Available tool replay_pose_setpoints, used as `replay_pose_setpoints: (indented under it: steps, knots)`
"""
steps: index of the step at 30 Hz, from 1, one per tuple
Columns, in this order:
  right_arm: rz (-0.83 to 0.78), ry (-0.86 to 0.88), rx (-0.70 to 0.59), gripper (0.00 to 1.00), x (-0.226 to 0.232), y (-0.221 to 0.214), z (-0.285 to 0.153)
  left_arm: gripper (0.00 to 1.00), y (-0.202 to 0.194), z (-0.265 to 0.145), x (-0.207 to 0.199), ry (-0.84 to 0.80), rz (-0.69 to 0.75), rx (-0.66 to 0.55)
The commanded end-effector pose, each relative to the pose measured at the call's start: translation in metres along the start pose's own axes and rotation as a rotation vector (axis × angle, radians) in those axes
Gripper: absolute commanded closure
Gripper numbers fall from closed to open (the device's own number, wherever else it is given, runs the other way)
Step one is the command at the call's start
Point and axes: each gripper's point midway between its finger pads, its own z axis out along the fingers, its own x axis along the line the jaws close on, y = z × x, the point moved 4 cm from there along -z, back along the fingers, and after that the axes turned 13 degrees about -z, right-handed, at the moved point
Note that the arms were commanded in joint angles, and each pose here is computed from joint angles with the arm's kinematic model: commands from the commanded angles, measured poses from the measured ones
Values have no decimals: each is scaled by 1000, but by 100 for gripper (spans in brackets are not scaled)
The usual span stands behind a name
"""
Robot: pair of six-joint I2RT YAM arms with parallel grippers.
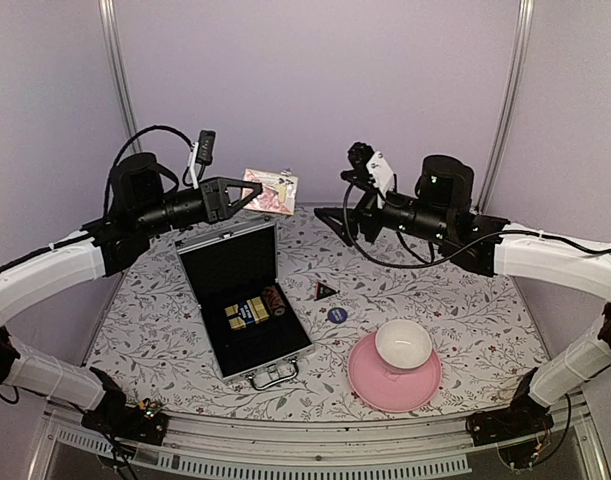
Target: Pack up texas hold em set
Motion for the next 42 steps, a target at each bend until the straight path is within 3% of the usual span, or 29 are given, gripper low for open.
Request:
replay_pose_setpoints:
  steps: [1, 7, 14, 22, 29, 39, 42]
  knots:
    - [333, 149, -263, 2, -15, 34, -18, 100, 33, -18, -30, -119, 144, -232]
    - [549, 382, -343, 5, -6, 50, -1, 100, 29, -29, -50, -252, 224, -257]
    - [594, 537, -371, 11, 10, 68, 16, 100, 18, -33, -60, -337, 270, -214]
    - [618, 584, -385, 23, 18, 82, 32, 100, 12, -34, -67, -375, 302, -189]
    - [611, 608, -400, 50, 29, 92, 44, 100, 8, -32, -71, -395, 325, -180]
    - [592, 587, -412, 79, 26, 95, 41, 100, 6, -33, -68, -371, 341, -178]
    - [578, 594, -418, 93, 27, 97, 39, 100, 5, -30, -65, -352, 343, -158]
